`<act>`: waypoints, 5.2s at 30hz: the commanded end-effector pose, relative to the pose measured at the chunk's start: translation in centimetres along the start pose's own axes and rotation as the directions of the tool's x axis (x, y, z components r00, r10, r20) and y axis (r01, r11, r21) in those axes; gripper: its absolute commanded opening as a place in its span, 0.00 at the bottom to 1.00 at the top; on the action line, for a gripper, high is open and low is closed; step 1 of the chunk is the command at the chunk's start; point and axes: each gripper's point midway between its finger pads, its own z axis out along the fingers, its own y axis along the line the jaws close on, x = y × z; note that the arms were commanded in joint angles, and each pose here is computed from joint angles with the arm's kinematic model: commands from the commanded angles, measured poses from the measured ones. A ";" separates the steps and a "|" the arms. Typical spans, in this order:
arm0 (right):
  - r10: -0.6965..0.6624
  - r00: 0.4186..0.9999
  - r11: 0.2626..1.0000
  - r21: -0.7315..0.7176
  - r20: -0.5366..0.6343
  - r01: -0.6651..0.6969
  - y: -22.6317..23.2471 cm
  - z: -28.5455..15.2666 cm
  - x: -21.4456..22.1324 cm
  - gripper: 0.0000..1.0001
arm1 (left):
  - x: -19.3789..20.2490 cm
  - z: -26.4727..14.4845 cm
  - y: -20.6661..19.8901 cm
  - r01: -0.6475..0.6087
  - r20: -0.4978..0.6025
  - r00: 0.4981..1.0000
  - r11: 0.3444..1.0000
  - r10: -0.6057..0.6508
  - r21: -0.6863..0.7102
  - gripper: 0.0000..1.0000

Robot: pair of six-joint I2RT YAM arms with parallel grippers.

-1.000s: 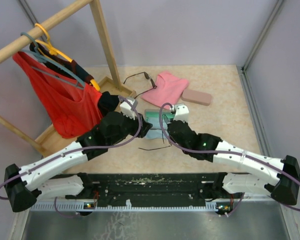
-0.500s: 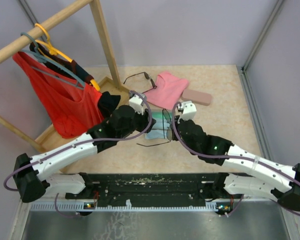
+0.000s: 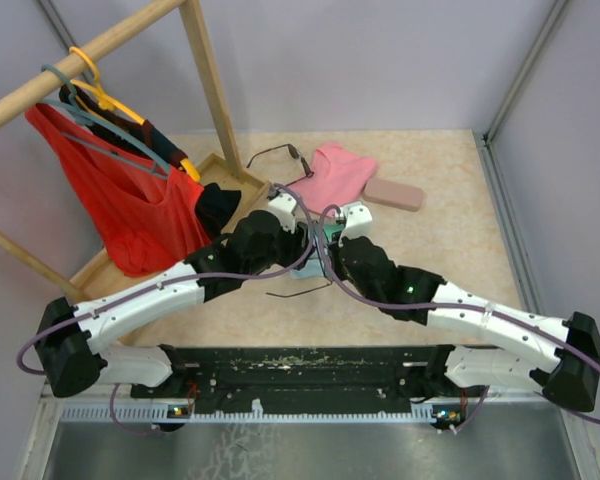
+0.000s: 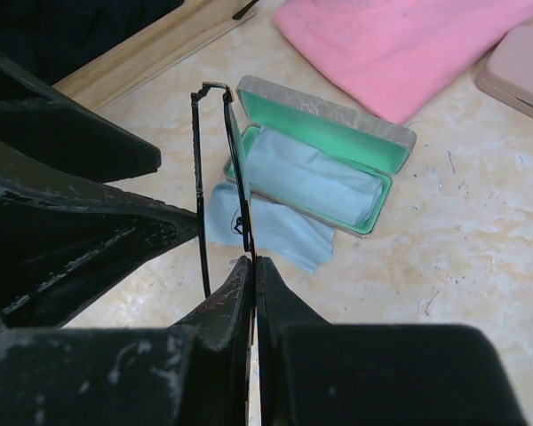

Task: Organize the sunglasses
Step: Fold the sunglasses, then adjust the sunglasses case at the center of the board.

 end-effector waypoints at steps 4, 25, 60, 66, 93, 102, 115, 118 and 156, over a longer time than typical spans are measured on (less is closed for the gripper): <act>0.071 0.994 0.990 0.113 0.087 -0.080 -1.4 -0.2 -3.3 0.00 | -4.1 -2.9 0.4 -0.010 0.132 0.991 1.000 0.014 -0.025 0.57; 0.341 0.921 0.931 0.071 0.187 -0.359 -6.8 -1.4 -9.3 0.00 | -2.8 -3.3 1.2 -0.002 0.113 0.994 0.999 0.008 -0.046 0.54; 0.359 0.862 0.889 0.149 0.359 -0.432 -10.2 -4.8 -13.3 0.00 | -2.6 -2.4 -1.1 -0.031 0.111 0.994 0.996 0.022 0.080 0.47; 0.382 0.879 0.916 0.008 0.284 -0.401 -7.5 -4.4 -12.2 0.00 | -3.7 -0.8 -1.2 -0.041 0.118 0.992 0.998 0.035 0.045 0.47; 0.357 0.934 0.921 -0.175 0.025 -0.347 -2.3 0.1 -5.8 0.00 | -5.3 1.5 -3.3 -0.047 0.105 0.994 0.995 0.038 0.091 0.48; 0.369 0.929 0.915 -0.174 -0.002 -0.364 -1.9 0.6 -5.3 0.00 | -4.7 1.4 -3.1 -0.049 0.096 0.995 0.995 0.041 0.083 0.48; 0.361 0.931 0.929 0.111 -0.061 -0.353 -8.3 -0.4 -1.1 0.00 | -6.6 0.3 2.2 -0.063 0.165 0.984 0.996 0.073 -0.062 0.62; 0.377 0.916 0.923 0.137 -0.139 -0.359 -9.4 -0.5 0.8 0.00 | -7.0 0.8 2.5 -0.117 0.162 0.978 0.990 0.129 -0.082 0.62; 0.429 0.842 0.903 0.185 -0.328 -0.388 -12.2 -2.9 4.5 0.00 | -2.8 13.7 5.6 -0.487 -0.020 0.801 0.671 0.598 0.559 0.71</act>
